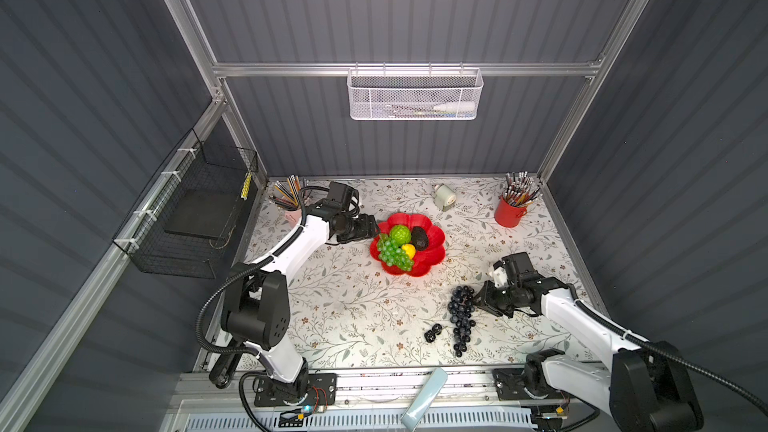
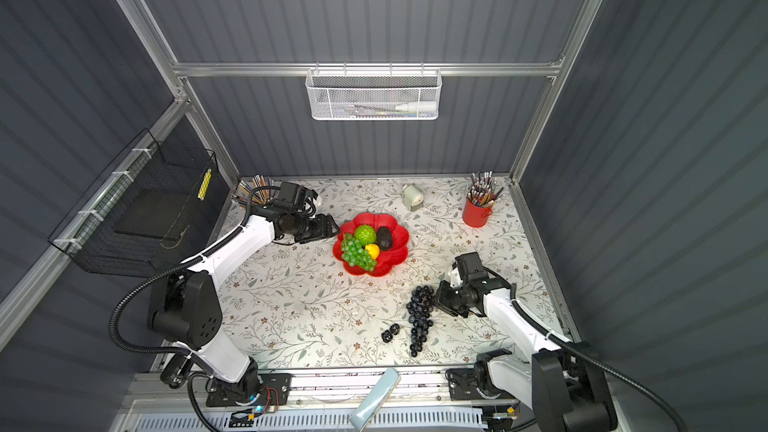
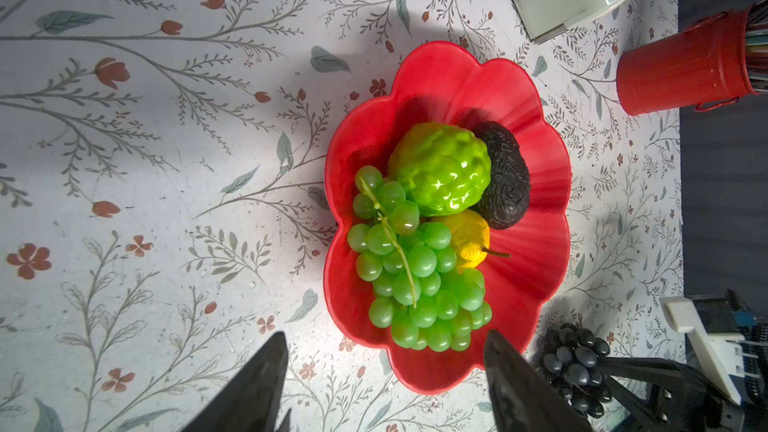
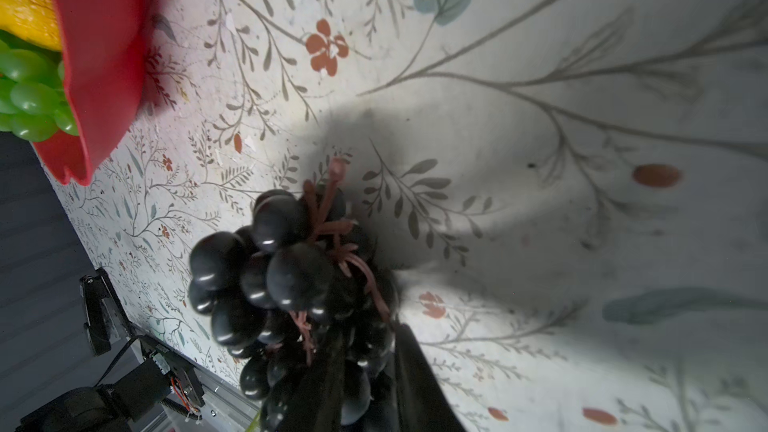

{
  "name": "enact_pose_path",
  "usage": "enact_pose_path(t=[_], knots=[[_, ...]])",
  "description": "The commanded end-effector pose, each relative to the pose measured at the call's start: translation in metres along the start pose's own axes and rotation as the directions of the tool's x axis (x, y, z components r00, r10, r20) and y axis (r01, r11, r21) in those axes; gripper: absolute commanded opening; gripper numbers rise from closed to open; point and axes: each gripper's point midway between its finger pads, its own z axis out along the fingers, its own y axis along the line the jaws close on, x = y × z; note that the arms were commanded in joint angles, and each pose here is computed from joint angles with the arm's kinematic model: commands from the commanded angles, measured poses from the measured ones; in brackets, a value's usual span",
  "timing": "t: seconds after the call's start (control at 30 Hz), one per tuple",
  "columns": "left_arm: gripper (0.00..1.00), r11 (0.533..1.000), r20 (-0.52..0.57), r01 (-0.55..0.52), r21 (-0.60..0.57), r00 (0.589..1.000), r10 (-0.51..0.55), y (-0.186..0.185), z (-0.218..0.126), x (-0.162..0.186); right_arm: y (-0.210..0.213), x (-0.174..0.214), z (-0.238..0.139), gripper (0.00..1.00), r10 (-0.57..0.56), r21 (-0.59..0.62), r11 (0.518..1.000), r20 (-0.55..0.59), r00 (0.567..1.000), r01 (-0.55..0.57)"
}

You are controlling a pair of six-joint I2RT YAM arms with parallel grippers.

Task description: Place and organize the fake fruits in the fruit bowl

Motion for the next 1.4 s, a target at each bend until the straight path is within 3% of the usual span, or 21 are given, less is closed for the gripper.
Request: enact_pose_path(t=[0.0,0.4,0.7,0.9,1.17,1.37], knots=[[0.75,1.0,0.005,0.016,0.01,1.0,-0.016,-0.002,-0.005,0.0,0.013,-0.004,0.004,0.25,-0.008,-0.075,0.997,0.003,1.0,0.008],[0.74,1.0,0.002,0.028,0.011,1.0,-0.028,-0.001,-0.003,0.001,0.011,-0.03,0.008,0.23,-0.084,-0.009,0.996,0.057,0.995,0.085],[0.74,1.0,0.003,0.03,0.01,1.0,-0.03,-0.001,-0.004,0.0,0.019,-0.037,0.017,0.11,-0.107,-0.049,0.993,0.048,0.993,0.109],[0.74,0.999,0.003,0.031,0.007,1.0,-0.031,-0.001,-0.002,-0.001,0.022,-0.04,0.002,0.0,-0.13,-0.034,0.99,0.101,0.986,0.134],[0.74,0.999,0.003,0.033,0.01,0.999,-0.033,-0.001,-0.001,-0.002,0.035,-0.05,-0.037,0.0,-0.172,-0.024,0.983,0.252,0.952,0.184],[0.74,0.999,0.009,0.033,0.01,0.999,-0.033,-0.001,-0.002,-0.002,0.046,-0.047,-0.057,0.0,-0.198,-0.029,0.976,0.28,0.939,0.214]])
